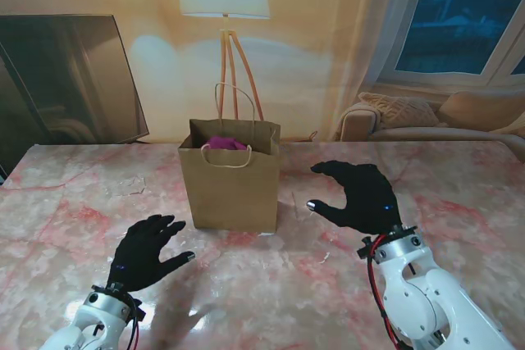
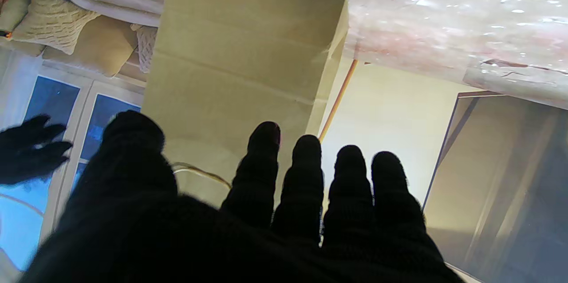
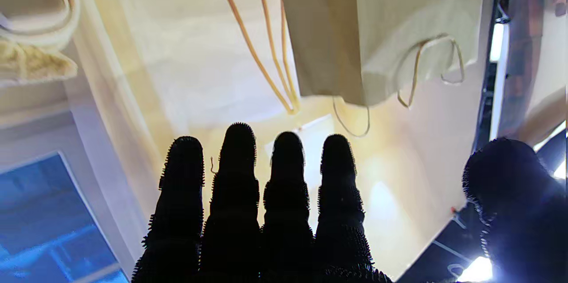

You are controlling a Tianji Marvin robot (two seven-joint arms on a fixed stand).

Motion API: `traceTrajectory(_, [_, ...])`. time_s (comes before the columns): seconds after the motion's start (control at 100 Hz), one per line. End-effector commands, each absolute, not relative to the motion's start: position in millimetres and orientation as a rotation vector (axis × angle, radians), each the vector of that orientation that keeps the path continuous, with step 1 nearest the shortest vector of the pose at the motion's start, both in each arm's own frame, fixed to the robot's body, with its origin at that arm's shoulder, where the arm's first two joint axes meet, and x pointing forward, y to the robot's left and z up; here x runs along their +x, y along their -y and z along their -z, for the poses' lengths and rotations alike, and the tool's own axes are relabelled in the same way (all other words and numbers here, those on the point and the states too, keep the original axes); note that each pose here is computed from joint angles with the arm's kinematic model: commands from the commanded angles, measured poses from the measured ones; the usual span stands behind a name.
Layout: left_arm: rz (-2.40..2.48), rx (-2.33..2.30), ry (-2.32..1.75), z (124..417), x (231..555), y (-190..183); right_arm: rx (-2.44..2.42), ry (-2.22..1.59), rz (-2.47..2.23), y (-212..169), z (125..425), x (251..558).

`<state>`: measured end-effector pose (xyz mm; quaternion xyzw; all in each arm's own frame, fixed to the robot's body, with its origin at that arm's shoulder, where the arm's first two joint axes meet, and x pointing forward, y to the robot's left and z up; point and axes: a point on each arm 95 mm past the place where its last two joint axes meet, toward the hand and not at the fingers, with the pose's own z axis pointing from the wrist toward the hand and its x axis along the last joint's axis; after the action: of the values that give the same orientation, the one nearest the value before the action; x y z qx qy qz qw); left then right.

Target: Fold the socks and the shorts into the kraft paper bag

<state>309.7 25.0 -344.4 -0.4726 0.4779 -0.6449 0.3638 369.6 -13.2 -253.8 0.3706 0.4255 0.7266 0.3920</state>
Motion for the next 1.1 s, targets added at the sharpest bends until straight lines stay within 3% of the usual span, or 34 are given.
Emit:
traceTrajectory(0.0, [1.701, -1.206, -1.215, 337.9, 308.6, -15.6, 1.023, -1.125, -1.820, 18.2, 283.0, 361.4])
traceTrajectory(0.38, [1.806, -1.193, -1.159, 334.3, 296.5, 3.4, 1.231, -1.140, -1.940, 30.5, 348.5, 339.7])
traceTrajectory(0.73, [1.899, -1.179, -1.110, 335.5, 286.9, 15.8, 1.307, -1.130, -1.989, 33.8, 368.8, 321.8])
traceTrajectory(1.09, [1.940, -1.187, -1.112, 334.1, 289.4, 21.6, 1.301, -1.134, -1.967, 32.5, 369.4, 319.5])
